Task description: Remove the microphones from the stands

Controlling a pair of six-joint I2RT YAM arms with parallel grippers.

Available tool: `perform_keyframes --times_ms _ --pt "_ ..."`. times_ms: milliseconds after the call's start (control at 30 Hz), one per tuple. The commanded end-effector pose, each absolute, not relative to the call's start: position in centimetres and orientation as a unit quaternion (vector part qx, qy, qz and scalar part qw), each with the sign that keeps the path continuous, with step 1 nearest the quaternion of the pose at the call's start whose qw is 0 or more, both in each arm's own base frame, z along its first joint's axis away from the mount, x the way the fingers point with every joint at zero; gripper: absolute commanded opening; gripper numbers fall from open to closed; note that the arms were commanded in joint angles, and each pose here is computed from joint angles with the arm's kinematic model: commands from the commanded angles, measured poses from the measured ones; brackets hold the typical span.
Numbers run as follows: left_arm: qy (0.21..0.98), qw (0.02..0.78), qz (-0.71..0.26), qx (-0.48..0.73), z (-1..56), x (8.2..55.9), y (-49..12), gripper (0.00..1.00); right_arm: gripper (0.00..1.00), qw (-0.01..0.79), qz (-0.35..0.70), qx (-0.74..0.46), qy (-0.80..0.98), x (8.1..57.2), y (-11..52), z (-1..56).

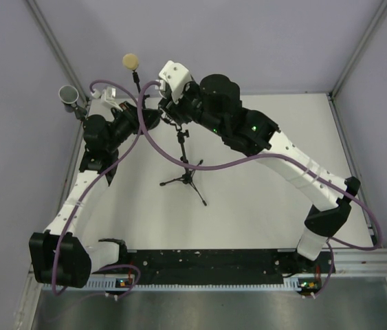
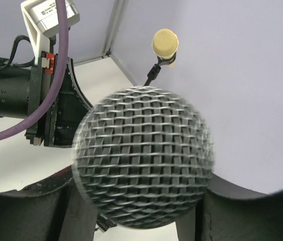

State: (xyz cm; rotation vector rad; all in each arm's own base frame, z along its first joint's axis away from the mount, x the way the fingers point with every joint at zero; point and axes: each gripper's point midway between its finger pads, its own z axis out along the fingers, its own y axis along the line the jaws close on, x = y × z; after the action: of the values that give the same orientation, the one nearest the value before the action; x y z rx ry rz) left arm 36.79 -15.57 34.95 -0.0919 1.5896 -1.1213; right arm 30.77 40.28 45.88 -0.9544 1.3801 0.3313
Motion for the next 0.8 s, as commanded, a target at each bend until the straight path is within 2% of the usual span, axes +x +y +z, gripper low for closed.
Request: perform_keyframes --times_ms 0,133,367,600,767 --pt "0.697 0.568 -0.434 -0.048 32.8 37.6 -14.3 0.00 0.58 0.703 0.163 -0.397 0.568 29.1 39.1 50.9" --pt "0.695 0.571 -0.435 -0.046 33.0 37.5 -14.3 0.00 0.71 0.694 0.156 -0.401 0.577 29.7 39.7 49.2" --pt "0.693 0.570 -0.439 -0.042 33.1 37.3 -14.5 0.00 0.79 0.687 0.138 -0.398 0.592 31.1 40.3 46.6" --pt "0.690 0.571 -0.443 -0.038 33.2 37.1 -14.6 0.00 0.77 0.680 0.139 -0.393 0.604 32.4 40.8 45.0" --pt "0.688 0.571 -0.446 -0.036 33.3 37.0 -14.7 0.00 0.66 0.681 0.139 -0.391 0.603 32.6 40.9 45.1"
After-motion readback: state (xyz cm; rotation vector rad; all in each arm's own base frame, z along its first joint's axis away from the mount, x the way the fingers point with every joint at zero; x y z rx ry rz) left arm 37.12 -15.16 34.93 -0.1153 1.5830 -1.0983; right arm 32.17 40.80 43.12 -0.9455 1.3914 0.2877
